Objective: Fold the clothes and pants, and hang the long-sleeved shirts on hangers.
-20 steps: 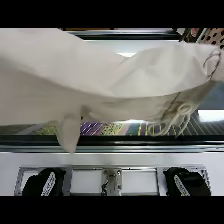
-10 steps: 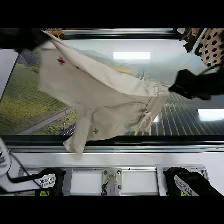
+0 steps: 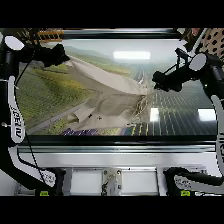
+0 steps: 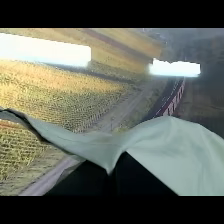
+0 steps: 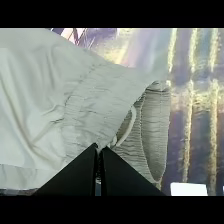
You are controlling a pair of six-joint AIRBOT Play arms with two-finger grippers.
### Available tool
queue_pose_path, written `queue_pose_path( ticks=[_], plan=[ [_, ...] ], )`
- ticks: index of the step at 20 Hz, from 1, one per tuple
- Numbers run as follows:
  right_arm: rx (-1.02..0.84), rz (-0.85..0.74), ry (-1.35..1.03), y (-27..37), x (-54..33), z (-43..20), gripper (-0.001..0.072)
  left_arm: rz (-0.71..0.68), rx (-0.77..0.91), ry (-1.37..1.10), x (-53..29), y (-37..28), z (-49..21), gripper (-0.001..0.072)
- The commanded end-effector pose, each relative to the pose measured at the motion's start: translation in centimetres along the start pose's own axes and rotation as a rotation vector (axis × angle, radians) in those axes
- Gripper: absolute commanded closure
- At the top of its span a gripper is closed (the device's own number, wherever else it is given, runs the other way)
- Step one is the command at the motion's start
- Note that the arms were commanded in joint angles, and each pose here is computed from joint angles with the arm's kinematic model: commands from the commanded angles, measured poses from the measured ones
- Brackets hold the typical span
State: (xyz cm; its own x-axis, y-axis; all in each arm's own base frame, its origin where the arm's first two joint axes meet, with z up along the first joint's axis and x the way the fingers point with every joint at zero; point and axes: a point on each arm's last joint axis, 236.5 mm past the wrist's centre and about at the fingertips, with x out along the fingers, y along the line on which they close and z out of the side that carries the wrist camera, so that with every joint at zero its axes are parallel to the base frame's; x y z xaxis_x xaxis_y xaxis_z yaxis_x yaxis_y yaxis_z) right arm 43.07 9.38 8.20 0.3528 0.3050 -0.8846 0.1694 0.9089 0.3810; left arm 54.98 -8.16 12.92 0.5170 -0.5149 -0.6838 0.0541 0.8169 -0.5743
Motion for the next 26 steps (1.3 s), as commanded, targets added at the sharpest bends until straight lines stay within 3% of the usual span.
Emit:
queue_pose_path(
  ticks=[1, 9, 18, 26],
  plan=[
    [-0.058, 0.000, -0.028, 0.3, -1.1, 0.2, 0.0694, 0.014, 0.060, 0.045, -2.4, 0.2, -1.0, 0.0703],
    [-0.154, -0.150, 0.073, -4.3, -1.0, -6.8, 0.0694, 0.204, 0.060, 0.055, -7.4, 4.4, -10.3, 0.0703],
    [-0.161, -0.178, 0.182, -7.7, 7.4, -14.2, 0.0694, 0.287, -0.119, 0.234, -1.5, 13.0, -27.5, 0.0703],
    [-0.134, -0.160, 0.169, -8.5, 11.2, -16.1, 0.0694, 0.337, -0.221, 0.333, 2.0, 17.2, -32.3, 0.0703]
  ],
)
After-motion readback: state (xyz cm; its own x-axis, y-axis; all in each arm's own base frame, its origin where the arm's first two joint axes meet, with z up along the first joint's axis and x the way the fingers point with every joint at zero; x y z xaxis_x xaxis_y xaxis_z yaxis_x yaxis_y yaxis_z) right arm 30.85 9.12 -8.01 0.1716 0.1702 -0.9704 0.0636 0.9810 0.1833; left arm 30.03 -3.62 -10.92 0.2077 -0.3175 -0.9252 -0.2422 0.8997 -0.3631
